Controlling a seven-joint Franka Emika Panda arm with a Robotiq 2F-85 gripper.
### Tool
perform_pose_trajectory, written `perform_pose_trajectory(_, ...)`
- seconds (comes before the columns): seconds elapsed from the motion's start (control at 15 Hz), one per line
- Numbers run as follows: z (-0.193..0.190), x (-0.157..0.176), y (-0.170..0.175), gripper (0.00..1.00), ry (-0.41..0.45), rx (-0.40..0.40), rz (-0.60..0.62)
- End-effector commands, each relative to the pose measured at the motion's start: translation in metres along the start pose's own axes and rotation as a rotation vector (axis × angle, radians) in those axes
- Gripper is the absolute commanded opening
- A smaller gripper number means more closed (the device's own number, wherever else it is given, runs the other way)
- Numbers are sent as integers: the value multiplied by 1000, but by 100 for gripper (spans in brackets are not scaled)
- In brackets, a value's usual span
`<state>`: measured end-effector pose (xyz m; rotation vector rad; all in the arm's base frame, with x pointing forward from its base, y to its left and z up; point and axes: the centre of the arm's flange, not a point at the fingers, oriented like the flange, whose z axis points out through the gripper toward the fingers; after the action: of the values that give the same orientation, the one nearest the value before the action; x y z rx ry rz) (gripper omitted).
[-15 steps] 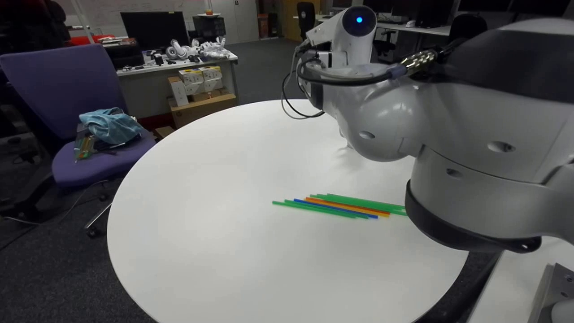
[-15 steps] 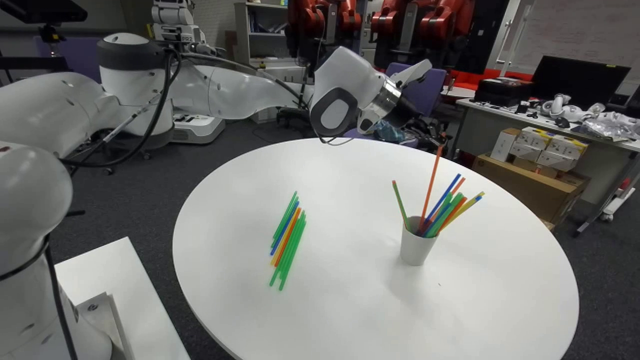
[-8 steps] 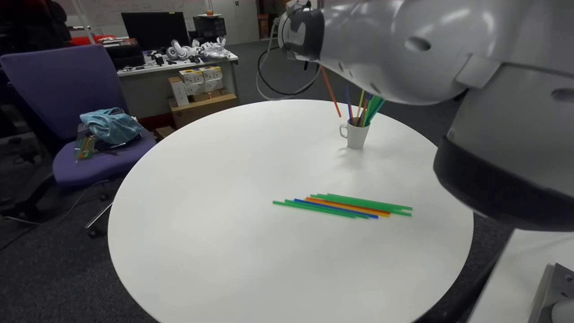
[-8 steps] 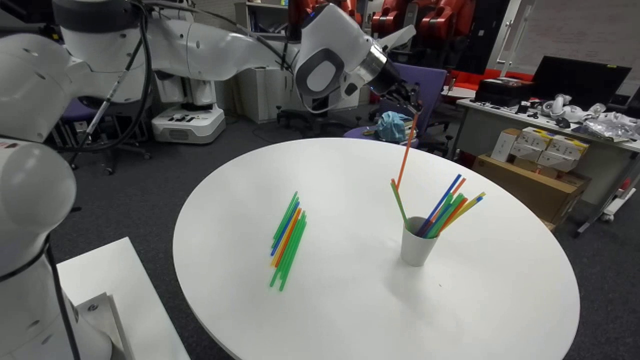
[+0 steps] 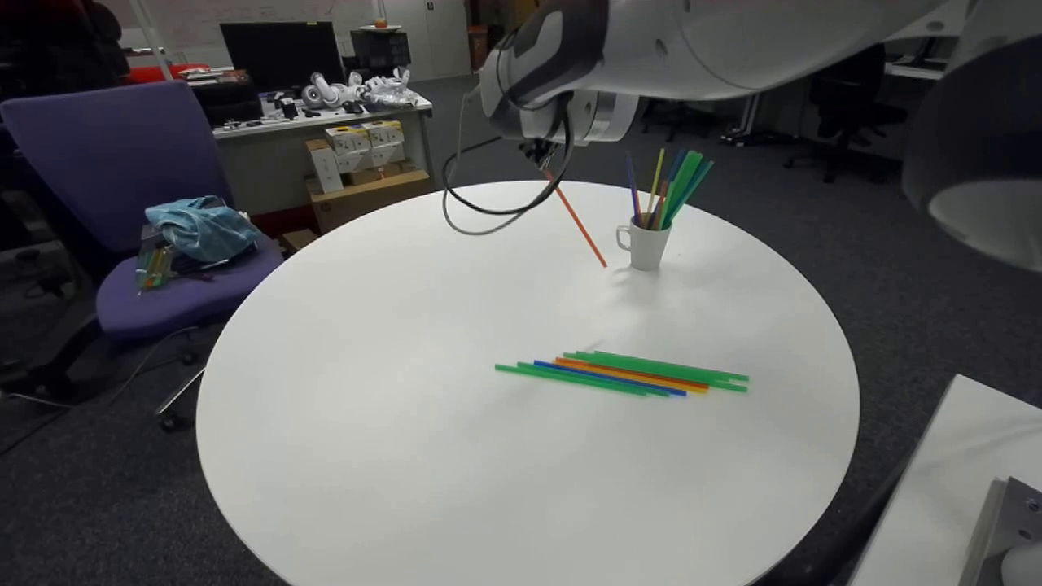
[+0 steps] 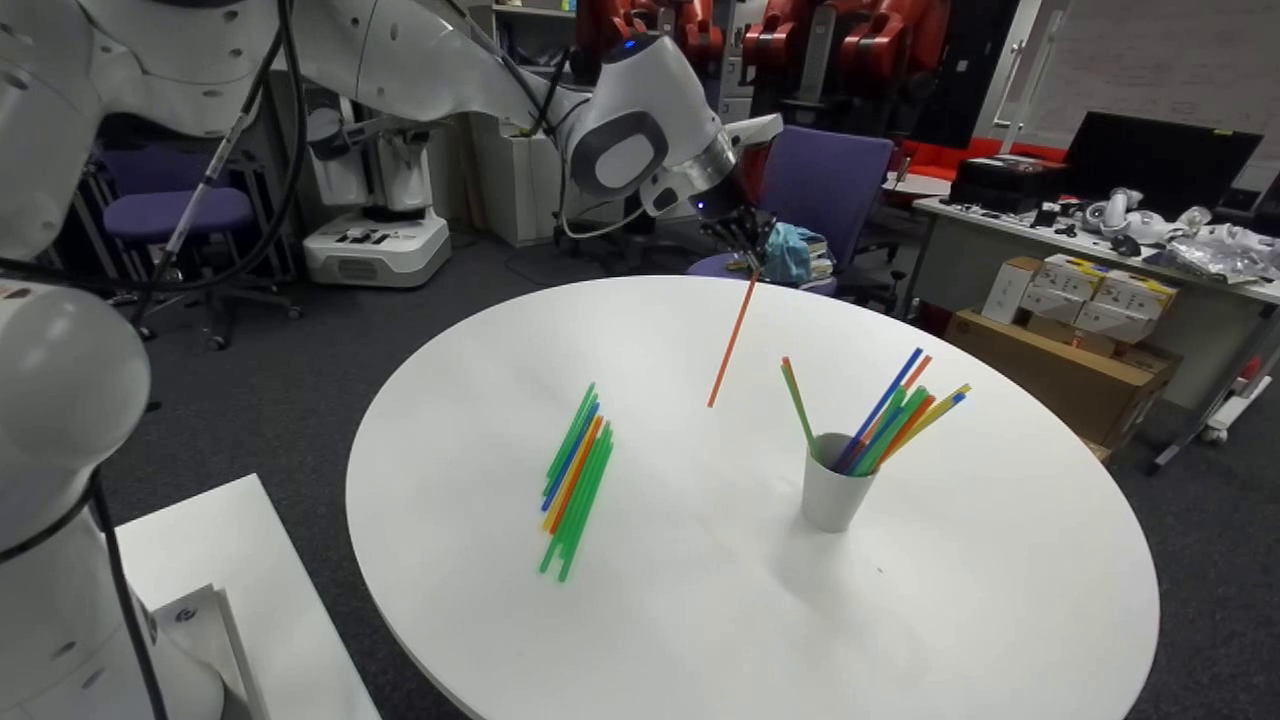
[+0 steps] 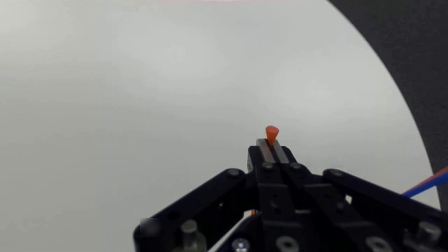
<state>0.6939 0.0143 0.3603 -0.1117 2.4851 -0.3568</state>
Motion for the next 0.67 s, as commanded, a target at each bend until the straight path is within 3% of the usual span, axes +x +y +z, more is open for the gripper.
perform_pose_trajectory(0.0, 45, 23, 16, 0, 165, -70, -105)
perform_pose_trajectory(0.4, 111, 78, 35, 0, 447, -88, -408)
perform_pose_trajectory(0.6, 125, 99, 39, 0, 554, -155, -549)
